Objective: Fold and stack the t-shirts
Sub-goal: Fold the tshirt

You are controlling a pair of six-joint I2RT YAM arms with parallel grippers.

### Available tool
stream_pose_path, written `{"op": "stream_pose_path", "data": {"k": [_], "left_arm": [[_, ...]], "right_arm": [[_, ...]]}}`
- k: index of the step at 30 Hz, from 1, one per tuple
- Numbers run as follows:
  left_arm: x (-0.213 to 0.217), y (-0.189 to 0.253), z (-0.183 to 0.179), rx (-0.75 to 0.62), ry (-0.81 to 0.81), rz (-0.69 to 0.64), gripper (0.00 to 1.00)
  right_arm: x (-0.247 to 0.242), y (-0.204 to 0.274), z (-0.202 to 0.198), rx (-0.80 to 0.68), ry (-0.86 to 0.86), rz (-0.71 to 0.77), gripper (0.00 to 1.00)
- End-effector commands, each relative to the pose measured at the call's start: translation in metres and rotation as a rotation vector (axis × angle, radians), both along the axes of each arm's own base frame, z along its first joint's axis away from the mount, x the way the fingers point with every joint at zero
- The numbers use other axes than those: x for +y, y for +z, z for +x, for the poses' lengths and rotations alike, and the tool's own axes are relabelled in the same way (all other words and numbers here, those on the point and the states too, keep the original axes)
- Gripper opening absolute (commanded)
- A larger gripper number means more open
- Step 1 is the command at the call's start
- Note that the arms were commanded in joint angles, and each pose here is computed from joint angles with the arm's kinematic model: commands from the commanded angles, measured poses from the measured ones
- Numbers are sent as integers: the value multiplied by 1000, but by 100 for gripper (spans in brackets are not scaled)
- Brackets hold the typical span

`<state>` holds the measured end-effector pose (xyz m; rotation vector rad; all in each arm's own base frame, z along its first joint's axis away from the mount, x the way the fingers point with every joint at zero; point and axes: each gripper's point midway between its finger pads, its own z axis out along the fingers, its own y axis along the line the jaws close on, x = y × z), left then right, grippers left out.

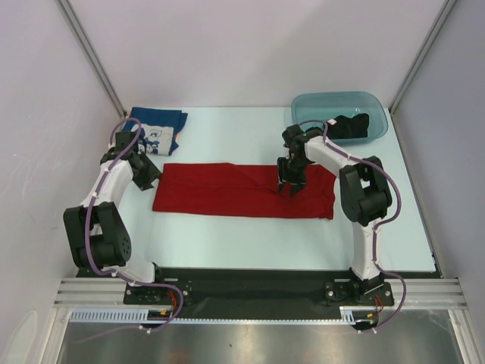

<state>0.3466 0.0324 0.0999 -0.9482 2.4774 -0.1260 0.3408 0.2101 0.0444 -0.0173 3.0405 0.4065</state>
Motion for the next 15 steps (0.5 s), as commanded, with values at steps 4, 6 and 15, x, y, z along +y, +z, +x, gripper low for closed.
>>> {"op": "stream_pose_path", "data": {"k": [4,6,15], "left_arm": [[-7,7,7,-31,-54,-13,44],[-7,7,7,-28,-57,-12,44],[-8,3,5,-18,-61,-18,44]], "right_arm": [[-12,-8,5,-72,30,-168,50],[-23,-14,10,-110,53,-255,43],[7,28,86,-349,63,-221,0]]}}
